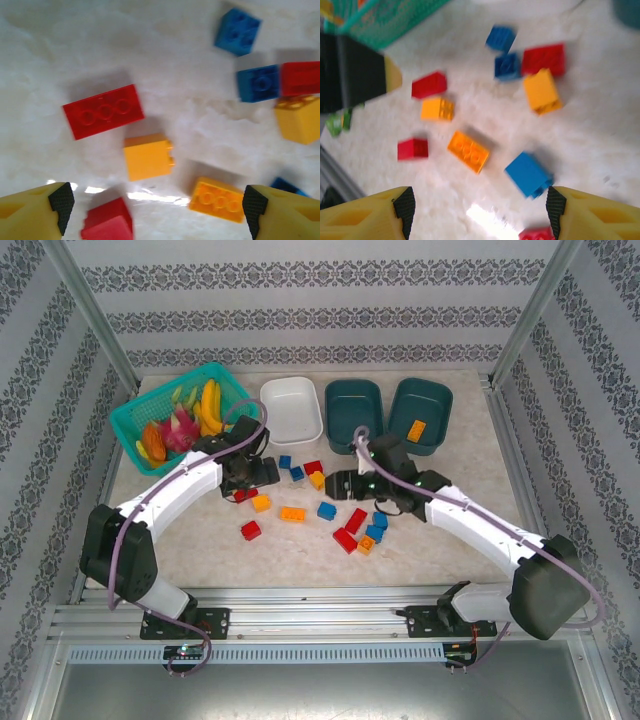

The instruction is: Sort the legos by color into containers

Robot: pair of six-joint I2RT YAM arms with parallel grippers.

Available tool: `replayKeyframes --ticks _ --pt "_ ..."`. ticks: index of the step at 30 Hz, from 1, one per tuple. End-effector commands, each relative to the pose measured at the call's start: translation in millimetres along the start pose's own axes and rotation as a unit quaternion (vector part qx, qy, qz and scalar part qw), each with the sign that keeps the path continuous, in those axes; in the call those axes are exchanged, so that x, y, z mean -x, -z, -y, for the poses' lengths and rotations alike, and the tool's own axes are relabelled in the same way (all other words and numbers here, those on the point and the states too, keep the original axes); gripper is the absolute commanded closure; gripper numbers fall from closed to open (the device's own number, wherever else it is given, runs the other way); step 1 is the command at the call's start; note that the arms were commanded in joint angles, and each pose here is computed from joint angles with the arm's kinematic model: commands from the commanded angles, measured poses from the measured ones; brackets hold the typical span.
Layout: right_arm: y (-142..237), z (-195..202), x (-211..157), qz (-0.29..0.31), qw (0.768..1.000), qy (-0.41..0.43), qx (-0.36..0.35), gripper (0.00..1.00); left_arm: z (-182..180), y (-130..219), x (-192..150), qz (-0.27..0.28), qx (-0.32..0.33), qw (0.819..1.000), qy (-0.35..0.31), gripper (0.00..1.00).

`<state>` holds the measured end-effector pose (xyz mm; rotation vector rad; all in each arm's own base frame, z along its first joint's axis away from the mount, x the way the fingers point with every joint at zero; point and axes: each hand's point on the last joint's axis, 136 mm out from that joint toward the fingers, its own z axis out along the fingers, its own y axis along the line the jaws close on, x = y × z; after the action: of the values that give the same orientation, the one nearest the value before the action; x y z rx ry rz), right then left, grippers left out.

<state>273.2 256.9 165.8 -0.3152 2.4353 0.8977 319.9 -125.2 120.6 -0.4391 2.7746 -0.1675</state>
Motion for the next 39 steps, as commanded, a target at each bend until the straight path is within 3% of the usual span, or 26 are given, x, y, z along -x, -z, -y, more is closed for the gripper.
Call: replayKeyframes --ticks 1,3,6,10,21,27,32,39 --pt "2 -30 10 0.034 0.997 0.037 0.055 0.28 -34 -13 -8 -0.035 0.041 0.999 0.002 0.11" --pt "-5 -32 4 0.022 0.997 0.041 0.062 0.28 -38 -18 -7 -0.040 0.041 0.998 0.032 0.10" --pt "-12 -33 2 0.005 0.997 0.042 0.065 0.28 -41 -29 -5 -0.048 0.053 0.995 0.072 0.00" --pt "-19 -40 5 -0.012 0.996 0.043 0.079 0.26 -40 -48 0 -0.065 0.070 0.989 0.111 0.00" --pt "-25 -53 13 -0.022 0.994 0.034 0.106 0.17 -39 -89 7 -0.093 0.080 0.985 0.125 0.00" --pt "-25 -54 16 -0.023 0.993 0.032 0.109 0.18 -39 -100 11 -0.093 0.085 0.985 0.119 0.14" --pt "-24 -53 18 -0.022 0.993 0.027 0.109 0.19 -38 -102 14 -0.088 0.082 0.986 0.112 0.41" --pt "-5 -54 45 0.028 0.995 0.014 0.094 0.19 -26 -61 33 -0.046 0.078 0.993 0.081 0.43"
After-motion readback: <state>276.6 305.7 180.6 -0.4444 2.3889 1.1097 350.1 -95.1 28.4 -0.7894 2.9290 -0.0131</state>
